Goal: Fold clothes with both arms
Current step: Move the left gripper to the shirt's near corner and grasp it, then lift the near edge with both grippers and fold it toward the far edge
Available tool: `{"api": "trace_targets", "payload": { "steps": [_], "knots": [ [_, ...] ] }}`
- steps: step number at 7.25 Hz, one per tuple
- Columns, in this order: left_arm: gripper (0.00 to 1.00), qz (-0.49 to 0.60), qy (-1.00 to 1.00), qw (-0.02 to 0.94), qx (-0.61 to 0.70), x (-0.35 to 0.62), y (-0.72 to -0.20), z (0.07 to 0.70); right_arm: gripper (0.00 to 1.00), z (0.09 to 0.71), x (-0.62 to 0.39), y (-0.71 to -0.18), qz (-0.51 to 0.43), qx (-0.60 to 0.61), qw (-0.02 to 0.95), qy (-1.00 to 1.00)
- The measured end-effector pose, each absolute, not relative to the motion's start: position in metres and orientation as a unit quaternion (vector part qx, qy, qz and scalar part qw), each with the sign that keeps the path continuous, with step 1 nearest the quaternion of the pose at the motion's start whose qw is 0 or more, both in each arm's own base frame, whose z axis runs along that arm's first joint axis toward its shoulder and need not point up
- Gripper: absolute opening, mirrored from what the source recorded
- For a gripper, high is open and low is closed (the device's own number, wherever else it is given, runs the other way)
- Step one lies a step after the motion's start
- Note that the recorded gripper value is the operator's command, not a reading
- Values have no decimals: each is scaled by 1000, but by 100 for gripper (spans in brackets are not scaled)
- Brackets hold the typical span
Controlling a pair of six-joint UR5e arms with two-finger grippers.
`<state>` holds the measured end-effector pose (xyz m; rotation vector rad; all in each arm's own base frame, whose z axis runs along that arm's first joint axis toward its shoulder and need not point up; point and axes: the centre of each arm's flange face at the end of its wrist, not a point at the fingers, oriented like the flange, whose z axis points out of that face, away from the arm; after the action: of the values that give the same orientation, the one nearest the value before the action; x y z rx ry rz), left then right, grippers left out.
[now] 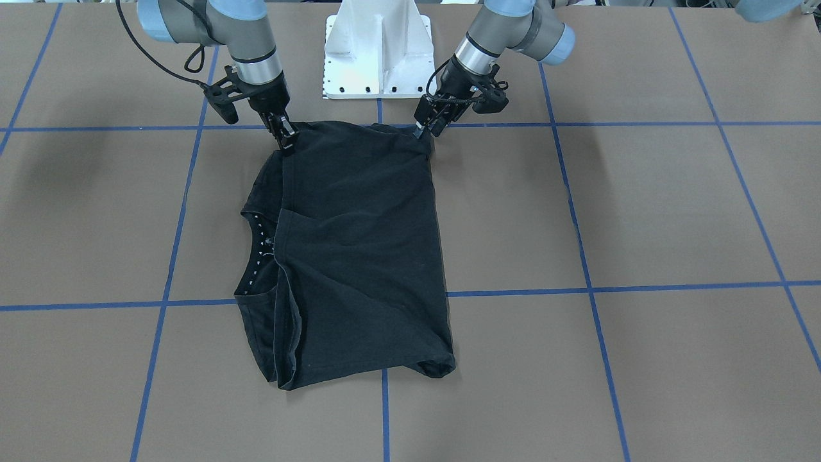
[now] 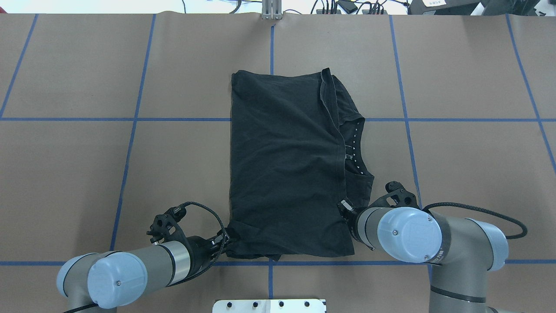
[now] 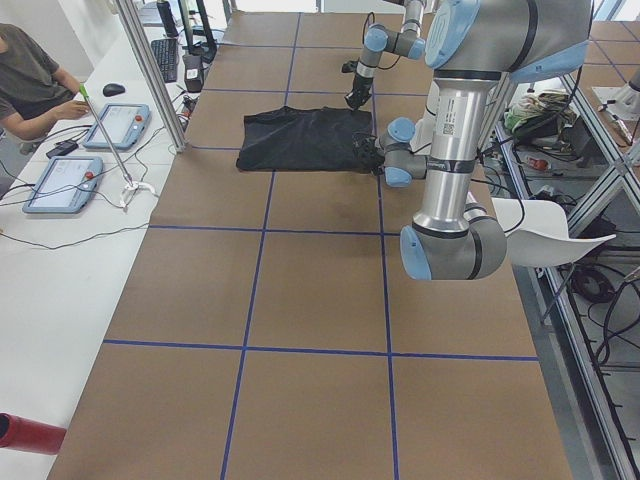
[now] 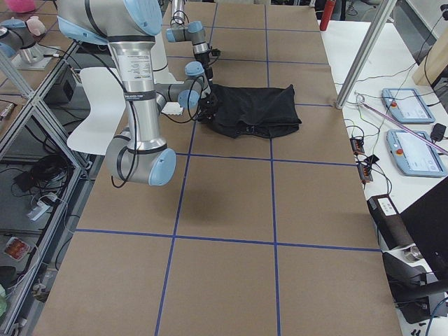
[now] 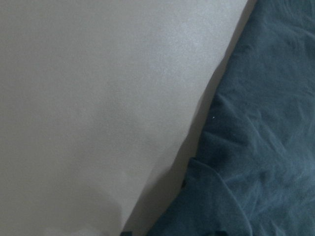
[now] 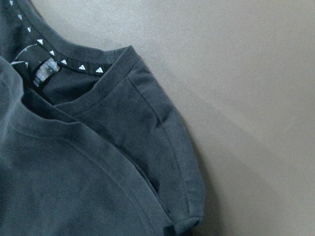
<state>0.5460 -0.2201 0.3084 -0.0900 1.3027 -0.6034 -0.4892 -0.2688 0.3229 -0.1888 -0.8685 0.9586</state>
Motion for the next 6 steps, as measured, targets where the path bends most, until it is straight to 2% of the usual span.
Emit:
{"api": "trace_targets", "payload": {
  "steps": [2,3,4,5,6],
  "knots": [
    [50,-276,596,753,-42,546,-219,310,0,322,-489,-270,442,-86,796,-405],
    [35,-275,596,753,-42,547,-218,310,0,322,-489,-270,442,-85,796,-405],
    [8,-274,595,754,-43,547,-217,310,0,322,-489,-270,442,-85,796,-405],
    [0,-274,595,754,-43,548,-216,310,0,322,-489,-270,442,-85,796,-405],
    [0,-274,596,754,-43,548,-216,309,0,323,-489,-270,441,-85,796,-404]
  ]
}}
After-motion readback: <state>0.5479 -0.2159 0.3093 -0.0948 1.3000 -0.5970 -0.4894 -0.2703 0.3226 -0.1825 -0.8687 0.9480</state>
